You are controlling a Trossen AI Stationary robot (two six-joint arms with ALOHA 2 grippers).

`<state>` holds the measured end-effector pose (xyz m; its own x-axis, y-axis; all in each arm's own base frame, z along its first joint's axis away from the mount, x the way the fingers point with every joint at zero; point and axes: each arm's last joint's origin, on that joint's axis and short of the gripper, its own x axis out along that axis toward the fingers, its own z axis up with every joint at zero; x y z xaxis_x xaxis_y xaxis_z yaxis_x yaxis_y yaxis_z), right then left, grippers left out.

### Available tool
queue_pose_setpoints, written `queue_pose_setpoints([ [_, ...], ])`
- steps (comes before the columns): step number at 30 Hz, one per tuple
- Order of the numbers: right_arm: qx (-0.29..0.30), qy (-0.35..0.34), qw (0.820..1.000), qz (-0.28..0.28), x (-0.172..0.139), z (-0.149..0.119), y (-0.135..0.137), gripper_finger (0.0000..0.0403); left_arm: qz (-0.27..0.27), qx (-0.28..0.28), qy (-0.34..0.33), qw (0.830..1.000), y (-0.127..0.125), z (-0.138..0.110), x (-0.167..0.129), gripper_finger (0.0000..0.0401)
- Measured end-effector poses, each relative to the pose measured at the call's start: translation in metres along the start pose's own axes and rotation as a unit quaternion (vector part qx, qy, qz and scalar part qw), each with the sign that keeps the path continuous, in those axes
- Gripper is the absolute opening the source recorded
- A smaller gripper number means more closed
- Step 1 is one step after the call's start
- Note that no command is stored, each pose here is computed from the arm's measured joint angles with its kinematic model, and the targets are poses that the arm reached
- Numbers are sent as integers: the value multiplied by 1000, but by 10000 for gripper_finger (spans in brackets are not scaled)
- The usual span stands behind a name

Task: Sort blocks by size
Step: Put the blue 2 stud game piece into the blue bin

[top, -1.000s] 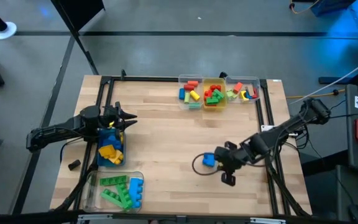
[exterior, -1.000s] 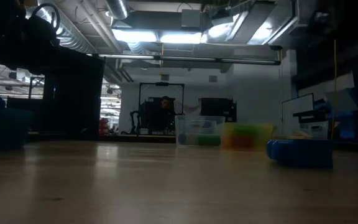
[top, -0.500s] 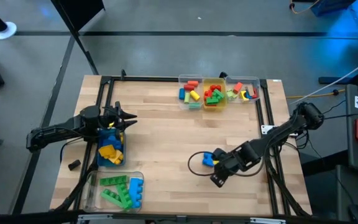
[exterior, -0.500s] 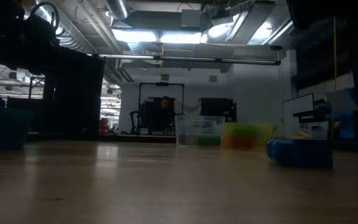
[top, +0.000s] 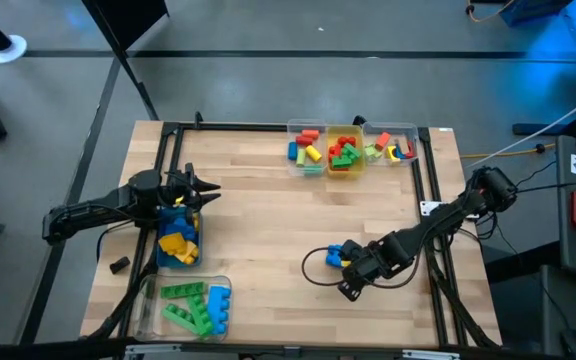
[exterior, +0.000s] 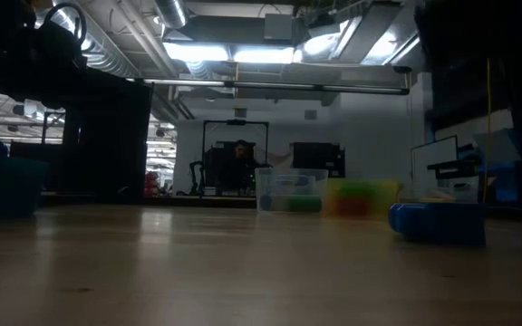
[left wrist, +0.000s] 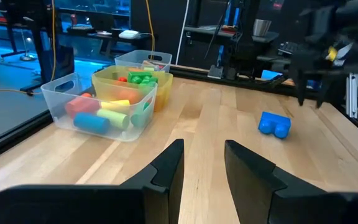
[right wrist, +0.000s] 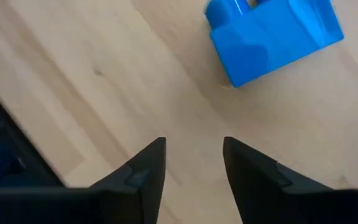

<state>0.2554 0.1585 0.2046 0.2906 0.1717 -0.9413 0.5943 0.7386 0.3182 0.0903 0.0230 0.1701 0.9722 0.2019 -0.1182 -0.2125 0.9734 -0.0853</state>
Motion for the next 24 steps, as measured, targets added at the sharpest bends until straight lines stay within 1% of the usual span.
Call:
queue_pose_setpoints([
  [2, 9, 9, 1000, 12, 12, -3, -7, 154, 0, 0, 0, 1000, 0, 0, 0, 100],
  [6, 12, 24, 997, 77, 35, -9, -17, 137, 0, 0, 0, 1000, 0, 0, 0, 100],
  [9, 16, 28, 992, 124, 41, -12, -24, 125, 0, 0, 0, 1000, 0, 0, 0, 100],
  [13, 47, 33, 992, 113, 43, -19, -45, 112, 0, 0, 0, 1000, 0, 0, 0, 100],
  [15, 62, 15, 992, 112, 40, -21, -54, 106, 0, 0, 0, 1000, 0, 0, 0, 100],
  [19, 91, -42, 986, 131, 37, -22, -68, 100, 0, 0, 0, 1000, 0, 0, 0, 100],
  [21, 115, -54, 983, 135, 39, -23, -73, 100, 0, 0, 0, 1000, 0, 0, 0, 100],
  [24, 154, -63, 978, 124, 42, -24, -79, 99, 0, 0, 0, 1000, 0, 0, 0, 100],
])
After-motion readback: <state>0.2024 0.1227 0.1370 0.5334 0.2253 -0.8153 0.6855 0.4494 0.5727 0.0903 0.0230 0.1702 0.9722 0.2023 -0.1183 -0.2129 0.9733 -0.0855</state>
